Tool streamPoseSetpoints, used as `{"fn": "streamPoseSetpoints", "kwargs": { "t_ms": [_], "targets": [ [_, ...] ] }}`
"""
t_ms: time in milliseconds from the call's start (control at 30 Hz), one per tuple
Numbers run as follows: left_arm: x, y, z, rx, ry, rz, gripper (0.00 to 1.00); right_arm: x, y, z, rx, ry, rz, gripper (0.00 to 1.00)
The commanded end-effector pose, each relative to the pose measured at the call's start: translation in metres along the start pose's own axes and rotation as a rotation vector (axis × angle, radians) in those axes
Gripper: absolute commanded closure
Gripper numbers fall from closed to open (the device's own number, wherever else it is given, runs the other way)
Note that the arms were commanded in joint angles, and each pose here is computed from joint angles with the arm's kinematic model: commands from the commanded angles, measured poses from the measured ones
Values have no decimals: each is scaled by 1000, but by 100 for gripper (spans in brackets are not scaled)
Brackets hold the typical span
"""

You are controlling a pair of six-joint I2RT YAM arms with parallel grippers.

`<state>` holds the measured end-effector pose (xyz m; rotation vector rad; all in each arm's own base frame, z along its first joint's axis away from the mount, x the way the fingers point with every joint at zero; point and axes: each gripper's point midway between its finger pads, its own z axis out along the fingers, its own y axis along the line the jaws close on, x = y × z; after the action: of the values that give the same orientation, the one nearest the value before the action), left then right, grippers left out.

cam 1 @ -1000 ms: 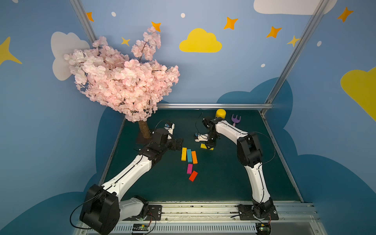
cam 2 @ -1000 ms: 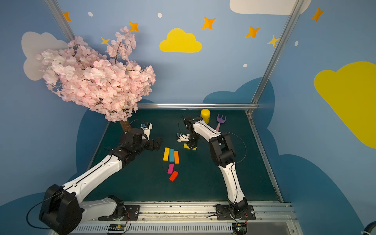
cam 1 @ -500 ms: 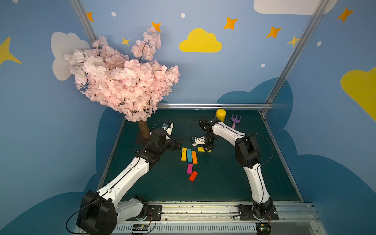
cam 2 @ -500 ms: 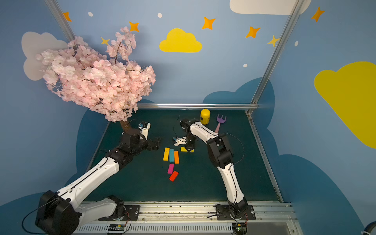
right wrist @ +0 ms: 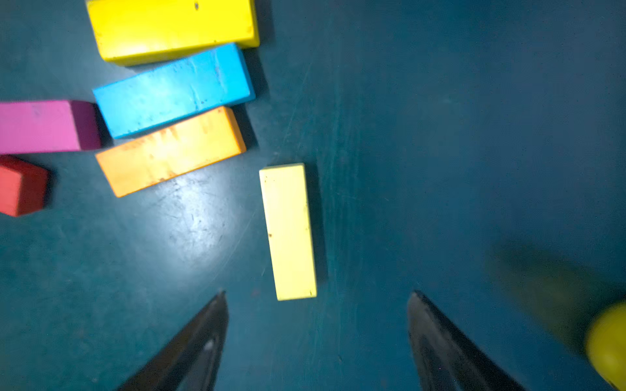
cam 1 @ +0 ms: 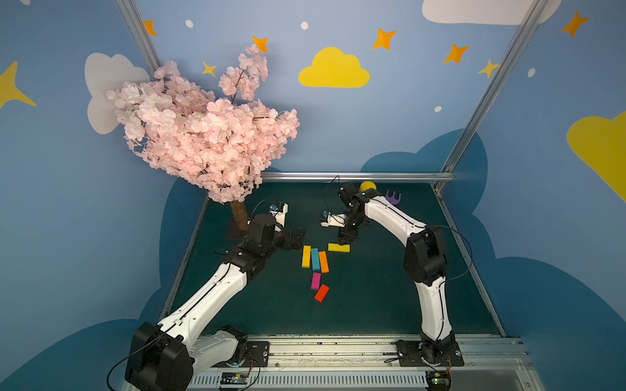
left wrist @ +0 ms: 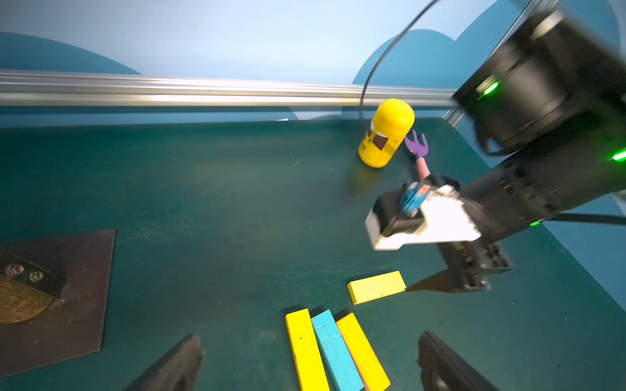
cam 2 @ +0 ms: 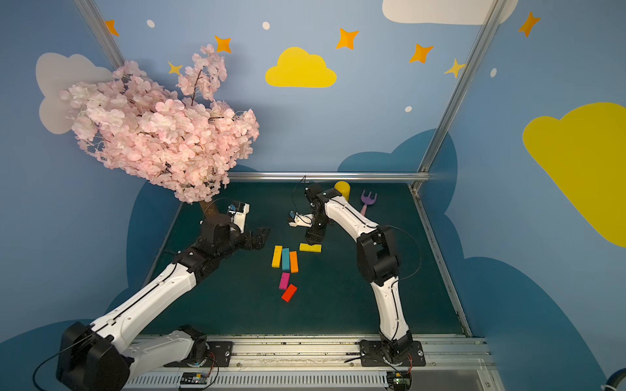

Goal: Assemble the letter p with building blocks
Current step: Place the building block at the center of the board, then pick up the building block from the center of the board.

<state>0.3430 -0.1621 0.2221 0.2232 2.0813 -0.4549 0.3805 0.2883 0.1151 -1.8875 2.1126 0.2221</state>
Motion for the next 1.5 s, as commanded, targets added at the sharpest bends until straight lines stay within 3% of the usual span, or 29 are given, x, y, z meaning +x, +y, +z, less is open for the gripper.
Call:
{"fn": "streamPoseSetpoints", "kwargs": {
  "t_ms": [0,100,200,267,367,500,567,700,833,1033,1133,1267,1467],
  "targets": [
    [-19,-10,-5,43,-46,8,0,-17,-5,-36,55,-101,89,14],
    [-17,-12,-2,57,-37,10,0,-25,-12,-70,89,-219,247,14],
    [-29,-6,-6,24,-101,-24,0,-32,-29,-113,216,-421,405,10],
    [-42,-6,-13,41,-165,-53,0,-48,-37,-141,272,-656,465,10],
    [-52,-5,-17,91,-218,-80,0,-65,-41,-181,361,-890,541,10],
    [-58,0,-18,160,-221,-149,0,-59,-48,-205,374,-1040,613,10],
    [-60,3,-19,150,-243,-148,0,-56,-54,-198,299,-990,674,10],
    [-55,13,-16,97,-219,-130,0,-32,-51,-145,220,-709,842,10],
    [-43,22,-7,45,-143,-100,0,-20,-4,-93,67,-542,940,10],
    [-35,38,-2,-5,-119,-150,0,0,66,-29,8,-252,1040,13],
    [-32,41,-2,7,-116,-177,0,0,93,-6,-57,-158,1062,22],
    [-28,40,-1,24,-112,-192,0,0,112,17,-48,-47,1041,26],
    [-24,38,-2,40,-111,-203,0,-6,123,46,-74,4,1043,29]
  ]
}}
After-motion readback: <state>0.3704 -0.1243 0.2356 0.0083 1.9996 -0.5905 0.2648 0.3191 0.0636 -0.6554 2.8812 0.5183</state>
